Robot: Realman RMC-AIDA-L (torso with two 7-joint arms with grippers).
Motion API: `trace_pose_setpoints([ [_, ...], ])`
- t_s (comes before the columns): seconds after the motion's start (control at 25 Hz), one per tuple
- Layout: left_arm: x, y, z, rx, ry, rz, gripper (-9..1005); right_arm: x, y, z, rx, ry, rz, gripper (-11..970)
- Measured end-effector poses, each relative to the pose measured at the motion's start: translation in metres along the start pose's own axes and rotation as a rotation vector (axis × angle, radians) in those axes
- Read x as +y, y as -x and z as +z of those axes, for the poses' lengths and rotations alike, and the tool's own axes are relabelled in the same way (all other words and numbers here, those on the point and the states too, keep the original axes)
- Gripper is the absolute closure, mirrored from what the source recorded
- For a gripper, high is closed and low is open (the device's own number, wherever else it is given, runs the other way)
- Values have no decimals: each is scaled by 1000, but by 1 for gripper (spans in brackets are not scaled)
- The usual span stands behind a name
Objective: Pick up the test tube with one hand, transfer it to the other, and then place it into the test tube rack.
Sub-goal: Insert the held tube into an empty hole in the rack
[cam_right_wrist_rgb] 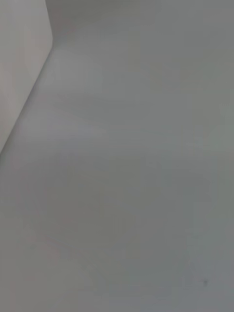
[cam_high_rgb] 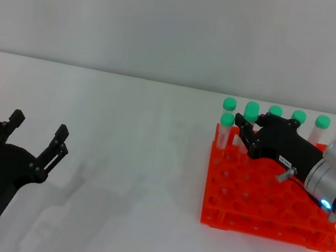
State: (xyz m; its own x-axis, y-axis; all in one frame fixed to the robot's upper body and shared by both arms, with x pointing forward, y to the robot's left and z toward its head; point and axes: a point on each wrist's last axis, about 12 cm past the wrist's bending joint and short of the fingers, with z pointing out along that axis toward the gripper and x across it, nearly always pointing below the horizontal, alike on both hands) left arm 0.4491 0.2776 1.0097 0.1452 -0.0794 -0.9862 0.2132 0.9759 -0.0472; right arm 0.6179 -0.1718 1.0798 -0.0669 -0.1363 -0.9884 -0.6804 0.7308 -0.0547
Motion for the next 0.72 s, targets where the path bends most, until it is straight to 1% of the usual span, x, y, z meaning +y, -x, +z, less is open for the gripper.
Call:
trace_pose_setpoints([
  [0.28, 0, 1, 0, -5, -1, 0, 135, 0, -1, -1, 2, -1, 3, 740],
  [0.48, 0, 1, 1, -7, -3, 0, 134, 0, -3, -3, 4, -2, 4, 640],
  [0.72, 1, 1, 1, -9, 7, -3, 135, 0, -5, -11, -10, -8, 11, 521],
])
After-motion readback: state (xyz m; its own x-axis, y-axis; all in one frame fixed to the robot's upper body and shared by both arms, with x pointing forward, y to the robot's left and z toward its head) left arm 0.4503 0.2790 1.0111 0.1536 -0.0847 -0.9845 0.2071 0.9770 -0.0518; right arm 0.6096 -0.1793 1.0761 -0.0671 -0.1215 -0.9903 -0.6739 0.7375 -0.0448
